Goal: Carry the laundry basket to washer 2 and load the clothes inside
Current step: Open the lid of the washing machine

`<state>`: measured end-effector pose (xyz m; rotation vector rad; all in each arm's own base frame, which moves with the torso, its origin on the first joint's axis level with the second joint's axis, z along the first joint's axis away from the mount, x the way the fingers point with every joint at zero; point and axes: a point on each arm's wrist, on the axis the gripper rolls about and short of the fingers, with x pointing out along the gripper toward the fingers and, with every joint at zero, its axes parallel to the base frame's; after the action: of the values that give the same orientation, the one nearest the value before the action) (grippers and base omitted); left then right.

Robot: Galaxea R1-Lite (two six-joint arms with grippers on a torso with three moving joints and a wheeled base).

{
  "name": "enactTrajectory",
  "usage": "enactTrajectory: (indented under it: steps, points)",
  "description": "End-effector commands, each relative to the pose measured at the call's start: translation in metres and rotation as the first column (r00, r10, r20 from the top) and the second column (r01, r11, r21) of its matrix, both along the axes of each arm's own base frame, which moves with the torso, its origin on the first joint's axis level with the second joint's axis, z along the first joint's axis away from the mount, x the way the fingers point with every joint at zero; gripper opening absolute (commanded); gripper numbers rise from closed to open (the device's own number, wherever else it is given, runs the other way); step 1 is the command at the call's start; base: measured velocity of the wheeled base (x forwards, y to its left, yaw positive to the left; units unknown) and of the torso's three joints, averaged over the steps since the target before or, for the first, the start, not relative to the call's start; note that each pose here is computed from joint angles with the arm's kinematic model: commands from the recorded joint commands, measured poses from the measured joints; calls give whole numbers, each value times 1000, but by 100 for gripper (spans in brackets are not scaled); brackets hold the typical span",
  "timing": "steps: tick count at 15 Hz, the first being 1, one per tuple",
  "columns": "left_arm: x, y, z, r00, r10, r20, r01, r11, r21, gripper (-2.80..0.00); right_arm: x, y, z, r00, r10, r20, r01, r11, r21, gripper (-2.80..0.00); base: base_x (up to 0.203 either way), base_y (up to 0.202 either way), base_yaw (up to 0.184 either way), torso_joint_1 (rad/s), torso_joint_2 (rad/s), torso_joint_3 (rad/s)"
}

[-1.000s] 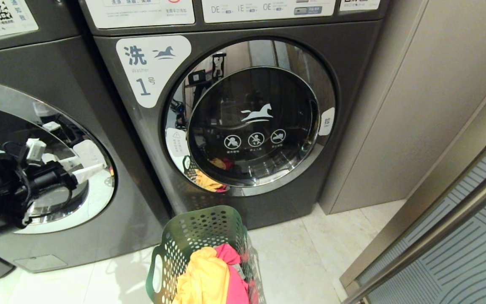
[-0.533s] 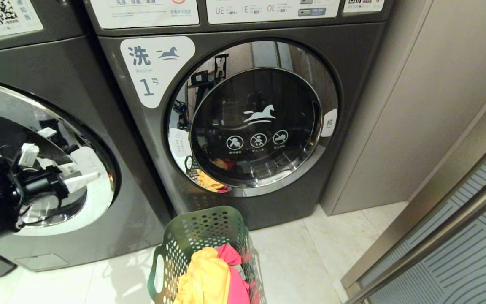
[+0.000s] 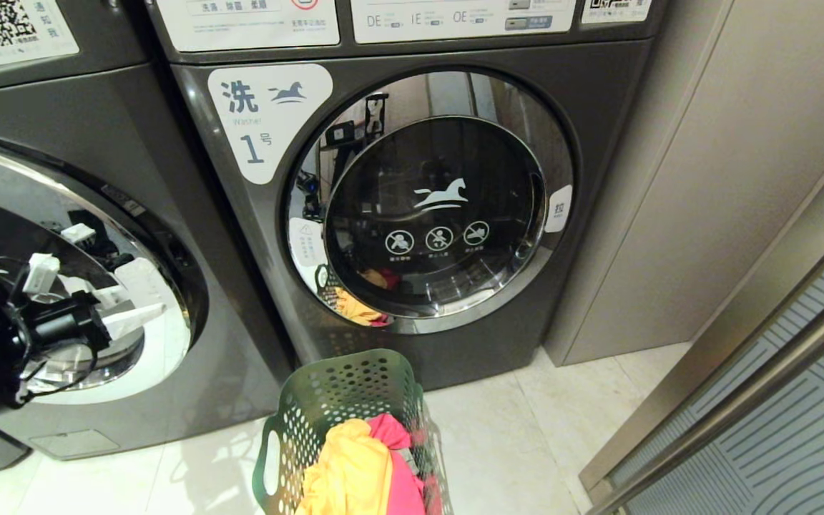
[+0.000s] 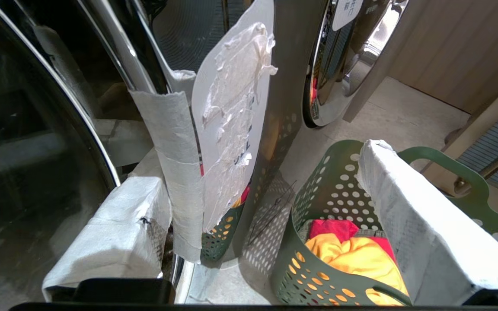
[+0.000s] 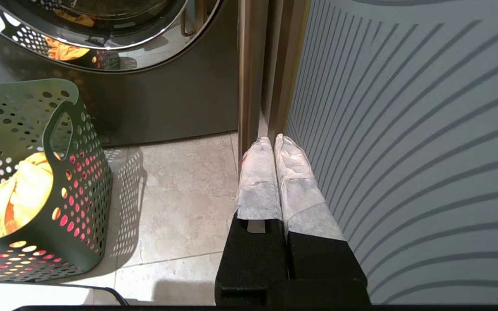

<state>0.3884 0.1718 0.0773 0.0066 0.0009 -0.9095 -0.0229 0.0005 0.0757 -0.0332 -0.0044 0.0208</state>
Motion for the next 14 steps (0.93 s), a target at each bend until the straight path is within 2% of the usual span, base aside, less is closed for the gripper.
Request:
enactTrajectory:
  steps: [1,6,9,11,14]
  points:
    - [-18,27,9,996,92,15,-92,996,7,0,0,0,0,1000,1,1,-1,1000,-1,-280,0,0,0,0,0,0]
    - [-60,86,19,965,260,36,-260,965,17,0,0,0,0,1000,1,1,-1,1000,-1,-280,0,0,0,0,0,0]
    - [-81,105,27,958,281,50,-283,959,26,0,0,0,0,1000,1,1,-1,1000,-1,-280,0,0,0,0,0,0]
    - [-93,98,40,955,290,61,-292,956,32,0,0,0,0,1000,1,1,-1,1000,-1,-280,0,0,0,0,0,0]
    - [-116,69,53,958,282,49,-283,959,27,0,0,0,0,1000,1,1,-1,1000,-1,-280,0,0,0,0,0,0]
